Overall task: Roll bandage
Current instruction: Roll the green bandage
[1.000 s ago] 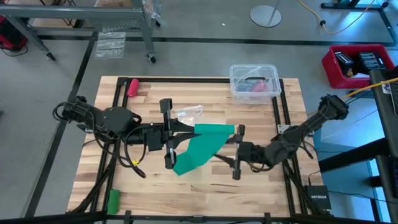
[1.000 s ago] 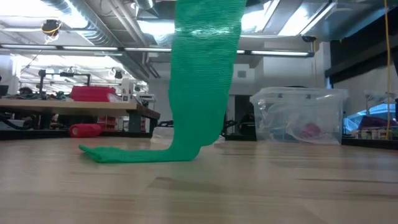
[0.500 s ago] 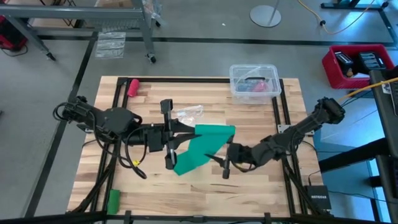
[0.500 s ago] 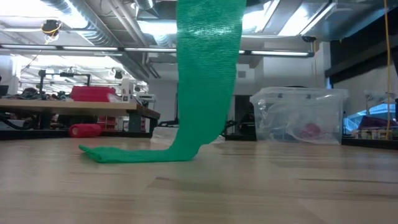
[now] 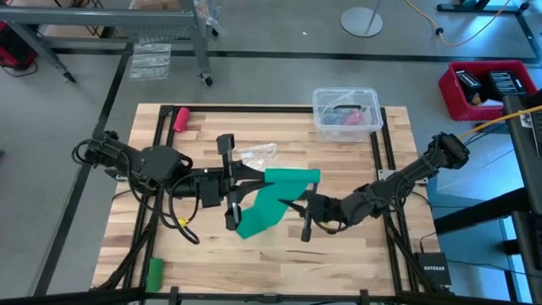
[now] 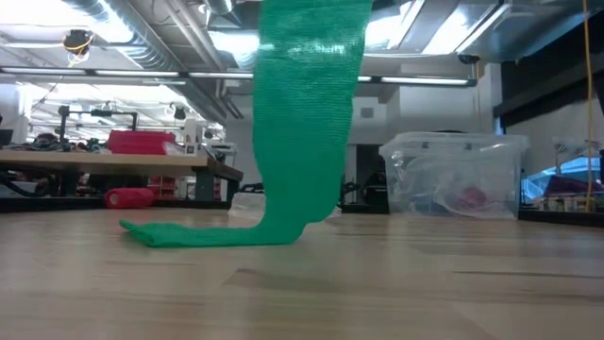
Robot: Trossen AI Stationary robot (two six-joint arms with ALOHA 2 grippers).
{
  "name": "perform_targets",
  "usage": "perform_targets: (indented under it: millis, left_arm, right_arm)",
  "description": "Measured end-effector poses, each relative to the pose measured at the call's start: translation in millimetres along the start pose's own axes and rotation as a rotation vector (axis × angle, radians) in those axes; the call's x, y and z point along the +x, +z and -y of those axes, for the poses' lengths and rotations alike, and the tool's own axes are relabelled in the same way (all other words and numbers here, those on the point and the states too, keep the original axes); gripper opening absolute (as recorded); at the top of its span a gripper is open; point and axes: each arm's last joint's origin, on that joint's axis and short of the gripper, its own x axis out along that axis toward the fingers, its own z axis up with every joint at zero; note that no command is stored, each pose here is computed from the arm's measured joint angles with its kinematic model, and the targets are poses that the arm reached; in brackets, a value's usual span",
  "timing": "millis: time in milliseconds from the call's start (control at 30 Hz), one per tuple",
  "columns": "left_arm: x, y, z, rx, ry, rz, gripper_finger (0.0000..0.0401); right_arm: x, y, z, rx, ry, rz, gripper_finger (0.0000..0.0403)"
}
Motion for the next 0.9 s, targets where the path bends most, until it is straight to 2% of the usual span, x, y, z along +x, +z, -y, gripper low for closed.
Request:
perform_targets:
  millis: [267,400,600,733,800,900]
  left_arm:
    - [0,2,-17,0.053,0.110,-0.063,0.0016]
    - [-1,0,-20,0.084,0.111,-0.080,0.0016]
    - [-10,-1,-25,0.037,0.076,-0.121,0.0017]
    - [-20,-2,-31,-0.004,0.052,-0.163,0.0017]
    - [-26,1,-38,-0.014,0.062,-0.154,0.0017]
    - [-30,12,-50,-0.042,0.150,-0.077,0.0017]
  right_arm:
    - [-24,-1,-27,-0.005,0.087,-0.024,0.0004]
    - [-33,0,-36,-0.003,0.122,-0.020,0.0003]
    - [-44,3,-42,-0.017,0.080,-0.022,0.0002]
    - [-54,13,-41,-0.016,0.059,-0.015,0.0002]
    - [-59,20,-40,-0.010,0.056,-0.008,0.0001]
    - [-60,23,-40,0.004,0.086,-0.001,0.0001]
